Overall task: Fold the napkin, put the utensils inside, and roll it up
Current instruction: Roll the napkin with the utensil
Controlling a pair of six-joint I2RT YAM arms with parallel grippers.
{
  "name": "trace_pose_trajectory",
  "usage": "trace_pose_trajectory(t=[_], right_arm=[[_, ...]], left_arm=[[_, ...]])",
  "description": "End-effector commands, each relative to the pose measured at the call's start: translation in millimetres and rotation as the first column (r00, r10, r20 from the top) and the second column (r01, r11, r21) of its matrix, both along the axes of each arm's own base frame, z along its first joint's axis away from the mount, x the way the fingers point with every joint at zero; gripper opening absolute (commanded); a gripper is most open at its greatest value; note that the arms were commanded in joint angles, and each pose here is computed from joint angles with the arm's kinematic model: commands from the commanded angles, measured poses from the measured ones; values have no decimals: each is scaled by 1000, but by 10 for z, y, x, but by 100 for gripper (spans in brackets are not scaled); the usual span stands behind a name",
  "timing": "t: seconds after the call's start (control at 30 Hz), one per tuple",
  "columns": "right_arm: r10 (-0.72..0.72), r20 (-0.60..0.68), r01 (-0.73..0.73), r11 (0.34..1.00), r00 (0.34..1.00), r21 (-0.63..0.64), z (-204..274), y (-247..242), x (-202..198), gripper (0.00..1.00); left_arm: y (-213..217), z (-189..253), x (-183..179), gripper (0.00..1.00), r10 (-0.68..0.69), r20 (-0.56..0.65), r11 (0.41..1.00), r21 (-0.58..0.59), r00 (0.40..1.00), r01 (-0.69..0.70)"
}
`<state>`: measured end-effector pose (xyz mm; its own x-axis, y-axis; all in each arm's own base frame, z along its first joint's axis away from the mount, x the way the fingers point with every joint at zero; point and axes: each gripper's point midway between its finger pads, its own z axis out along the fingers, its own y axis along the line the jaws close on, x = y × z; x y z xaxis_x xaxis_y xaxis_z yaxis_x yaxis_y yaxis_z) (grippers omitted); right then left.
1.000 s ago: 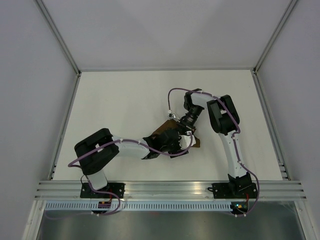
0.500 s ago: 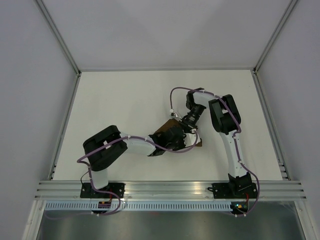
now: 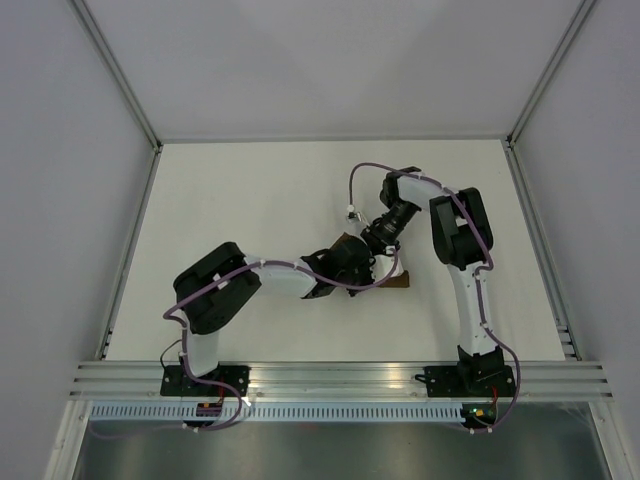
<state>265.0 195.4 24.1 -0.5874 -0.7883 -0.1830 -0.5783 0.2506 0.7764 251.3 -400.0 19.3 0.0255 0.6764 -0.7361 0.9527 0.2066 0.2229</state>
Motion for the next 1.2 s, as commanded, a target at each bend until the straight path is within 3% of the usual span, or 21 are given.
trace_pose_trajectory(t=[0.0,0.23,0.33,0.5,0.53,0.77,0.93,1.17], right_arm=[[-78,267,55,994,961,96,157,39,577,50],[-265,347,201,957,900,209,481,-106,941,50],[-342,379,259,932,860,254,645,-259,979,50],[-426,562,288,902,709,321,850,-547,1009,50],[-429,636,281,903,642,325,871,-598,1124,50],[-312,870,166,949,382,268,819,-678,663,57],[-194,952,52,981,235,187,738,-435,420,62],[-63,964,-69,994,258,83,402,-77,80,64]], left_arm=[[352,-637,-500,15,-15,-277,985,160,961,62],[342,-569,-457,15,0,-396,992,116,918,50],[338,-538,-446,15,3,-504,995,88,863,49],[304,-401,-346,15,-30,-685,999,-4,727,38],[342,-452,-375,15,-21,-726,999,8,688,38],[350,-432,-338,17,-31,-869,999,-20,495,29],[271,-407,-214,18,-25,-895,1000,-18,446,20],[207,-370,-122,19,-18,-907,1000,-20,420,-1]])
